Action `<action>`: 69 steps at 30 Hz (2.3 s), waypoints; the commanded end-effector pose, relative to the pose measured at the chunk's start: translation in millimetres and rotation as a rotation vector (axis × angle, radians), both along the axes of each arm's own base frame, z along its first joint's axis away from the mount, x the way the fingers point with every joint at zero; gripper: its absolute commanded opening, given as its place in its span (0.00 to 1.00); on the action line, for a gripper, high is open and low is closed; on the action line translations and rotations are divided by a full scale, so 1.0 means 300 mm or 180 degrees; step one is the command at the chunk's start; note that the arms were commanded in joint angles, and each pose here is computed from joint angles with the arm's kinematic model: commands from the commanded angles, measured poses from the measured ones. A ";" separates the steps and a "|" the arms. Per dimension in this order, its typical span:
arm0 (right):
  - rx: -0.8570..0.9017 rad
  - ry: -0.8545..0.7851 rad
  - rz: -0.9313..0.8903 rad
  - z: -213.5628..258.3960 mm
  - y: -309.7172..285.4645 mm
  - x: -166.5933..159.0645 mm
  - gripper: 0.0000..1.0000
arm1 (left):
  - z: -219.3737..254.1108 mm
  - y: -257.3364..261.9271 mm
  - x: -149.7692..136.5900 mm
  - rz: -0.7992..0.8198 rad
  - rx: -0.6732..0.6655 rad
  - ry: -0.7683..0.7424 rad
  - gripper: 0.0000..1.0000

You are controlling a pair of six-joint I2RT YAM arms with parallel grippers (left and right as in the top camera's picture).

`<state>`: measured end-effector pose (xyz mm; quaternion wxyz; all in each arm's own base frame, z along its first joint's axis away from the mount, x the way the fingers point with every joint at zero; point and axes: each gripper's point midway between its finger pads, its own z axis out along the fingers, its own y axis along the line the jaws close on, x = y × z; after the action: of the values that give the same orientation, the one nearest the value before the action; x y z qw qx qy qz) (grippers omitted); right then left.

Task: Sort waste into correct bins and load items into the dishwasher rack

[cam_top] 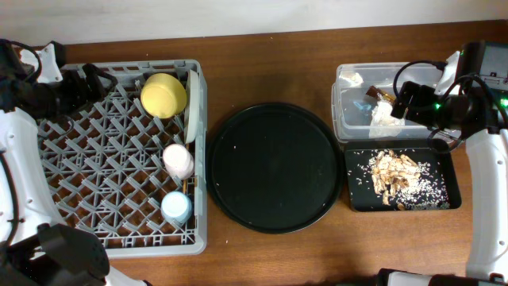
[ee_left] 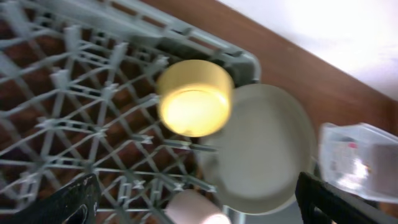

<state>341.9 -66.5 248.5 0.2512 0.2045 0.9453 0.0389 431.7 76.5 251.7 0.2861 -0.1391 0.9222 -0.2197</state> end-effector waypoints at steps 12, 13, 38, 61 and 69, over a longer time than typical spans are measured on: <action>-0.0148 -0.0754 0.0411 0.245 0.172 -0.126 0.99 | -0.033 0.098 -0.011 0.0276 0.0458 0.0161 0.99; -0.0158 -0.1016 0.0598 0.320 0.234 -0.185 0.99 | -0.033 0.098 -0.011 0.0276 0.0458 0.0161 0.99; -0.1285 -0.4359 0.1176 0.063 0.330 -0.381 0.99 | -0.033 0.098 -0.011 0.0276 0.0458 0.0161 0.99; -0.1165 -0.3116 0.1267 -0.307 0.299 -0.323 0.99 | -0.033 0.109 -0.014 0.0303 0.0465 0.0166 0.99; -0.1165 -0.3116 0.1267 -0.307 0.299 -0.323 0.99 | -0.034 0.115 -0.016 0.0318 0.0472 0.0169 0.99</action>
<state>244.9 26.8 158.7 0.6810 -0.0739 0.7283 0.0180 427.0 105.6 239.9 0.2779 -0.1673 0.9355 -0.1400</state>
